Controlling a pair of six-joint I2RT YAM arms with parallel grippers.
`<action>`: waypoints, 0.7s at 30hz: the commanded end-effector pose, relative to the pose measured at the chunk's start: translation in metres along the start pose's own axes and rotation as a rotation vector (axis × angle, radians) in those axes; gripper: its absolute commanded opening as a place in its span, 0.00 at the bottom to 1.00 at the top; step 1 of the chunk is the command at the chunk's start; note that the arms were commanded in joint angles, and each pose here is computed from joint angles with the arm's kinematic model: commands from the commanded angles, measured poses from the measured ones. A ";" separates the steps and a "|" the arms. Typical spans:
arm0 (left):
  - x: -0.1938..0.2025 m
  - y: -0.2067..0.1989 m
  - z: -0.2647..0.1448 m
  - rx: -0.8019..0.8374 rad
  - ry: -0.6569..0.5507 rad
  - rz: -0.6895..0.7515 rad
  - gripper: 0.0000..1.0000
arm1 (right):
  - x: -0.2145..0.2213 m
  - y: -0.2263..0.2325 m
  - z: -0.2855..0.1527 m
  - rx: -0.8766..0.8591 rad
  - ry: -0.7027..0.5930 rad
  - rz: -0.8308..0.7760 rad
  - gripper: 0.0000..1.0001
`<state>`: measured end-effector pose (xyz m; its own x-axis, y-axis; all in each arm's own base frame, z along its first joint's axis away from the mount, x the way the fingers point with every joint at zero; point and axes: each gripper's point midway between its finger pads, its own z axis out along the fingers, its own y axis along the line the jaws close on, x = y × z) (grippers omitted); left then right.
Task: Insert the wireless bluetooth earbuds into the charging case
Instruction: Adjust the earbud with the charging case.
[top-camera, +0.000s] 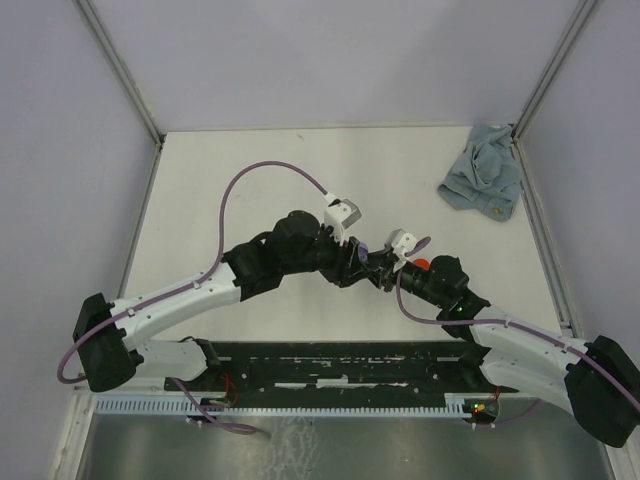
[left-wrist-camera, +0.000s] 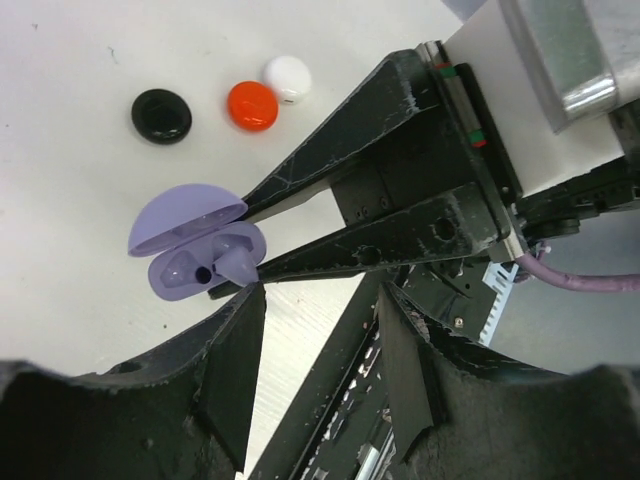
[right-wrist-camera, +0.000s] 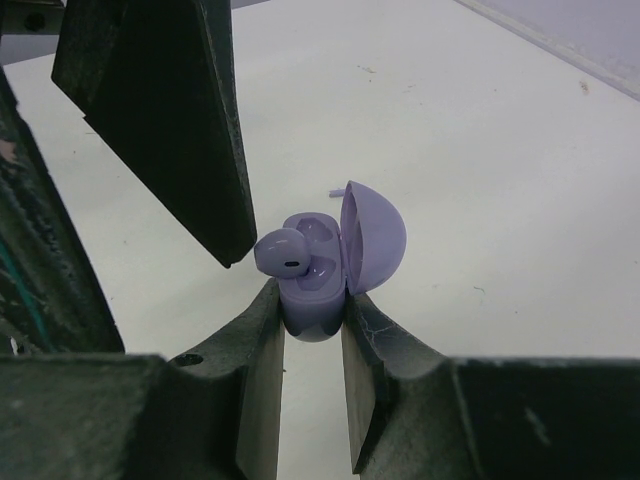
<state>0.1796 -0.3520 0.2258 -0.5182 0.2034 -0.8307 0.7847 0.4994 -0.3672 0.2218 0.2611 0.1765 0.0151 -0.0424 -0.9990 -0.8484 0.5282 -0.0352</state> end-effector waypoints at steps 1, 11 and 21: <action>-0.025 -0.019 0.003 0.084 -0.072 -0.020 0.56 | -0.028 -0.002 0.005 0.006 -0.088 -0.016 0.05; -0.032 -0.007 0.021 0.023 -0.083 -0.051 0.56 | -0.029 -0.002 0.004 0.007 -0.090 -0.017 0.05; -0.049 0.000 -0.009 -0.048 -0.150 -0.028 0.58 | -0.027 -0.003 0.005 0.009 -0.087 -0.016 0.05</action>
<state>0.1896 -0.3633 0.2178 -0.5443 0.1933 -0.8163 0.7609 0.5234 -0.3835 0.2274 0.2575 0.1768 0.0153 -0.0419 -0.9990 -0.8310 0.5552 -0.0360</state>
